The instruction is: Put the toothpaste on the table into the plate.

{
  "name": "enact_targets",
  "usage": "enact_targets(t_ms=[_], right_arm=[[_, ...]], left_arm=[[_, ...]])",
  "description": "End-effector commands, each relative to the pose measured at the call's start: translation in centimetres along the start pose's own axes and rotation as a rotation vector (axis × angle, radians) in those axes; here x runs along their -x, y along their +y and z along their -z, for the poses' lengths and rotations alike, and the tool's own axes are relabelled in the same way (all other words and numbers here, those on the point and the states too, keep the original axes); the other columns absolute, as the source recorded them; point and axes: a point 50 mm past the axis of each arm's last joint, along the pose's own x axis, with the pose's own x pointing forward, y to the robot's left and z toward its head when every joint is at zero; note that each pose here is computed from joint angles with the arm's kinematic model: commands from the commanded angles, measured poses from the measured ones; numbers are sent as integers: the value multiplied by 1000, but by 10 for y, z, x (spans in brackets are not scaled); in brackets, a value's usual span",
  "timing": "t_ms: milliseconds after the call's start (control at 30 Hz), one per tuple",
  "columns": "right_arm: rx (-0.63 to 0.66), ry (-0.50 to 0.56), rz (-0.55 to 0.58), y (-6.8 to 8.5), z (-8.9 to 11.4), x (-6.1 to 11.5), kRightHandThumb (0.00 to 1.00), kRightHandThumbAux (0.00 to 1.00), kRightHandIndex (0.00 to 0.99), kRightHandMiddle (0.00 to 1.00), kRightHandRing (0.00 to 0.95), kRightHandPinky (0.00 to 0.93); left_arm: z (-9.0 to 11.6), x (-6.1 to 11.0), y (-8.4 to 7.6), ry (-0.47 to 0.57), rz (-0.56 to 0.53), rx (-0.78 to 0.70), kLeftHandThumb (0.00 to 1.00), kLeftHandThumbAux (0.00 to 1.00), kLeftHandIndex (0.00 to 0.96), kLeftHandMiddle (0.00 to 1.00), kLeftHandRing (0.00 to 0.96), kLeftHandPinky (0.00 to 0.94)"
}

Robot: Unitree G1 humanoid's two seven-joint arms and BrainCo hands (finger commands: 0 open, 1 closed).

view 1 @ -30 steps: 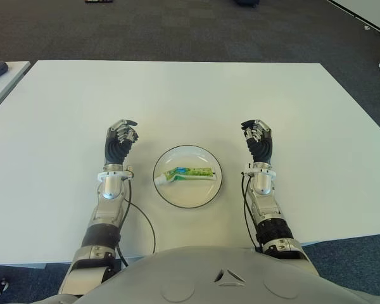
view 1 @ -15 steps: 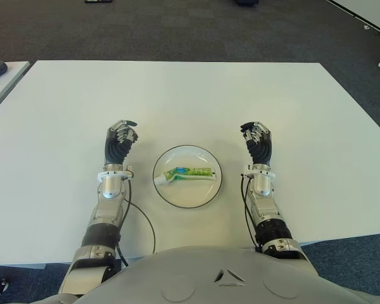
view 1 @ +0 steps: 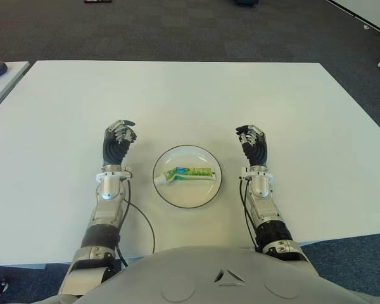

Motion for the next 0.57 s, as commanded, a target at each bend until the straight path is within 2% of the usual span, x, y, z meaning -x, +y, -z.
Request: enact_targets(t_ms=[33,333,567], right_arm=[[55,30,-66,0,3,1,705,735,428,446,430,450],[59,105,-126,-1,5,1,709,736,424,460,444,464],[56,177,-144,-2,7,0,715,735,422,449,427,417]], left_arm=[[3,3,2,12,-8,-17,701,717,434,657,629,604],[8,8,3,49,-6,10,700,718,434,649,618,587],[13,10,4,83,23,8,701,718,433,618,598,557]])
